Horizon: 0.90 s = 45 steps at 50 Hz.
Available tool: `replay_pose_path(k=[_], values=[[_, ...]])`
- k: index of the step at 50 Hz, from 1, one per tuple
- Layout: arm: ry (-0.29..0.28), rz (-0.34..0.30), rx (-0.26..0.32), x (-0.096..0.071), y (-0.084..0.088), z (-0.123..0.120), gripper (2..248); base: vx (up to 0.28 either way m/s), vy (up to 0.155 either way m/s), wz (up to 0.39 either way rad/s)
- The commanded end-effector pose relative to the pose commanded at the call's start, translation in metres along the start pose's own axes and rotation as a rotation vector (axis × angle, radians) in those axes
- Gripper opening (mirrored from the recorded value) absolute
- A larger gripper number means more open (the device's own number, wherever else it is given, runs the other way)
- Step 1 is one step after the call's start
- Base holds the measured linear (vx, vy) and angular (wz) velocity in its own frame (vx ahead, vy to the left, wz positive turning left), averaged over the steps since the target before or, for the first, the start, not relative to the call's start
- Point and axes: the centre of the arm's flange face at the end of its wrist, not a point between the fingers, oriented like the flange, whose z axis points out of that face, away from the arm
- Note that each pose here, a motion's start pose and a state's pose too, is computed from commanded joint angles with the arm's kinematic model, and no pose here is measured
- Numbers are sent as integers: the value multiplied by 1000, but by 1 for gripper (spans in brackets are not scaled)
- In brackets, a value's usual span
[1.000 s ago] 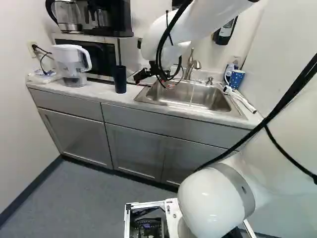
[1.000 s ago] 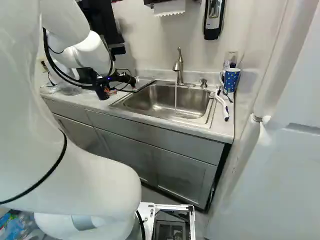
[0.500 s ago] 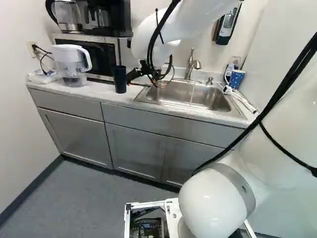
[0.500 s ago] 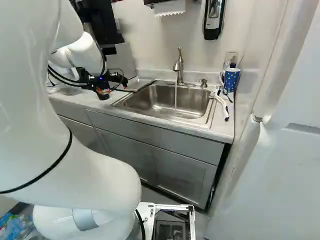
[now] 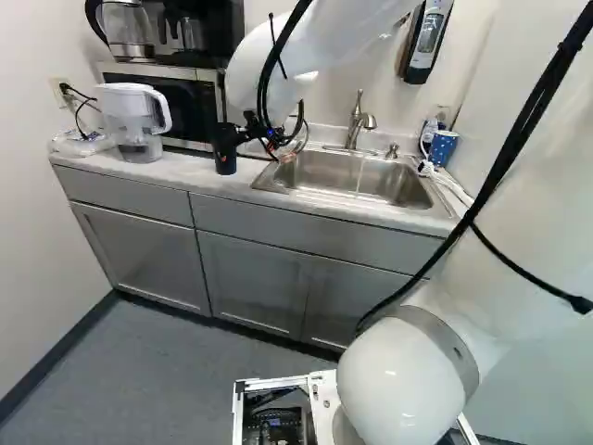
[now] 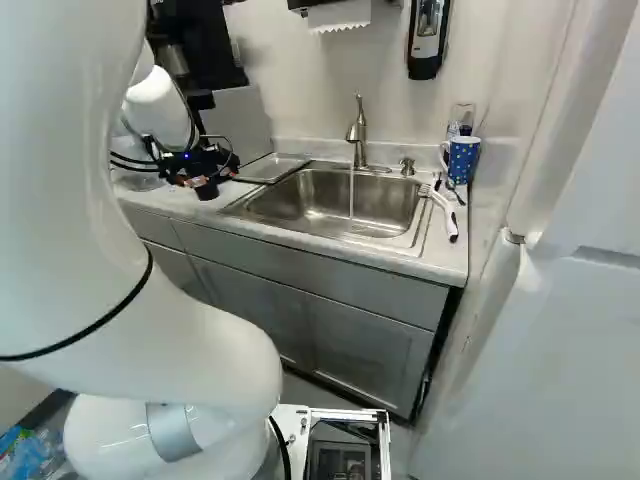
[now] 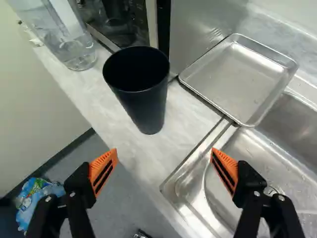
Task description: Rinse the cup and place it in the tray
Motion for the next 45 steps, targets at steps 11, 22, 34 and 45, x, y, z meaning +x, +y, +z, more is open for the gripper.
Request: replay_pose_path(k=[11, 22, 34, 45], values=[[-1, -15, 16, 5, -10, 5, 247, 0, 0, 0], [-1, -15, 16, 5, -10, 5, 247, 0, 0, 0], [7, -15, 16, 5, -10, 9, 247, 0, 0, 0], [18, -15, 16, 2, -11, 19, 247, 0, 0, 0]])
